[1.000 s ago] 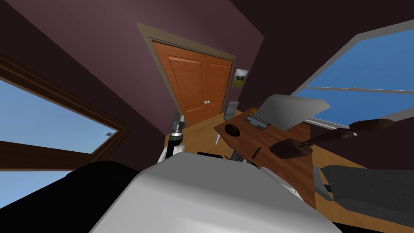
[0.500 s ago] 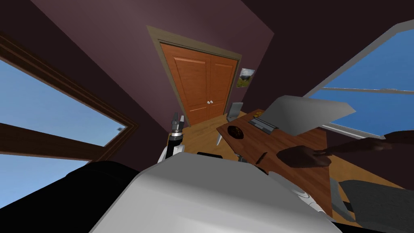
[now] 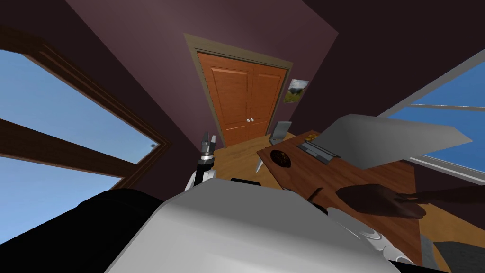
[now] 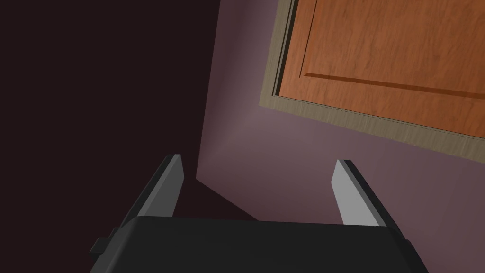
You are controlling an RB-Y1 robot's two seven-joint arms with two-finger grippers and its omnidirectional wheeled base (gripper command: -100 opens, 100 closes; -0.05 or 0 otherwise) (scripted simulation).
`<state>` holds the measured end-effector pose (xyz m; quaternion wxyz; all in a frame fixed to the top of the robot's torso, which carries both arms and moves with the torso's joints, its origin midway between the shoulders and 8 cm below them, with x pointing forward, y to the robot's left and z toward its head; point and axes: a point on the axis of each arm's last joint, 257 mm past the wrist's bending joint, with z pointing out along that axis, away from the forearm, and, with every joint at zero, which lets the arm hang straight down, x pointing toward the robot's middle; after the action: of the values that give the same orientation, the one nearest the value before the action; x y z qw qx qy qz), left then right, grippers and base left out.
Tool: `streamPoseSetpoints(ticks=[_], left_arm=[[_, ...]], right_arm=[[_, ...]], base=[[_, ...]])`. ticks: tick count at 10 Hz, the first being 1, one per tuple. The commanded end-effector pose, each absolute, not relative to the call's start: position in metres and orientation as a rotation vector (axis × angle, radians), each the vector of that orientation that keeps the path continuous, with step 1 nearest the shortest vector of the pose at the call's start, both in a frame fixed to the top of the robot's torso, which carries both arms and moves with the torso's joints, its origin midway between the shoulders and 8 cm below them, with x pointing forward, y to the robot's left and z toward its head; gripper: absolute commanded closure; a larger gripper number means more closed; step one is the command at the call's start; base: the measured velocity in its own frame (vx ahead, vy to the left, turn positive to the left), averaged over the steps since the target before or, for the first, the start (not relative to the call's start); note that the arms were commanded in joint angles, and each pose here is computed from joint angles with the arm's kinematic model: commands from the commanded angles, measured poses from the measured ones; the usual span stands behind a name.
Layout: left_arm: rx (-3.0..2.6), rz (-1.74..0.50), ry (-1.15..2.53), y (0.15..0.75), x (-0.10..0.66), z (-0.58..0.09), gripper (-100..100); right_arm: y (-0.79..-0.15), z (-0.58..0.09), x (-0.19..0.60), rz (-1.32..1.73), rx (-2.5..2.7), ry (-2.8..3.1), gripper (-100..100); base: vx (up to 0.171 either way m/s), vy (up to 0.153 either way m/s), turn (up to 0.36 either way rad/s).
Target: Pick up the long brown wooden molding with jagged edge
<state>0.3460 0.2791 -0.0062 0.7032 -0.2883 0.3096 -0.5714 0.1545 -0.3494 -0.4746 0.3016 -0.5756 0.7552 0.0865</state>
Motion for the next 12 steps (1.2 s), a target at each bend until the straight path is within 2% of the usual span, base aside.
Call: streamPoseSetpoints(ticks=[1, 4, 9, 11, 12], left_arm=[[-0.641, -1.271, 0.689, 0.279, 0.346, -0.006, 0], [-0.641, -1.271, 0.689, 0.279, 0.346, -0.006, 0], [-0.641, -1.271, 0.689, 0.279, 0.346, -0.006, 0], [-0.641, -1.271, 0.689, 0.279, 0.346, -0.006, 0], [-0.641, -1.271, 0.689, 0.279, 0.346, -0.006, 0]], right_arm=[[-0.387, -0.482, 0.135, 0.167, -1.674, 2.005, -100], [-0.417, -0.485, 0.120, 0.118, -1.800, 1.991, -100], [-0.522, -0.480, 0.069, -0.013, -2.207, 1.935, -100], [-0.522, -0.480, 0.069, -0.013, -2.207, 1.935, -100], [-0.543, -0.475, 0.058, -0.034, -2.290, 1.917, -100]], base=[[0.039, 0.006, 0.146], [0.026, 0.004, 0.087], [0.042, -0.004, 0.134], [0.025, -0.013, 0.004], [0.022, 0.000, 0.086]])
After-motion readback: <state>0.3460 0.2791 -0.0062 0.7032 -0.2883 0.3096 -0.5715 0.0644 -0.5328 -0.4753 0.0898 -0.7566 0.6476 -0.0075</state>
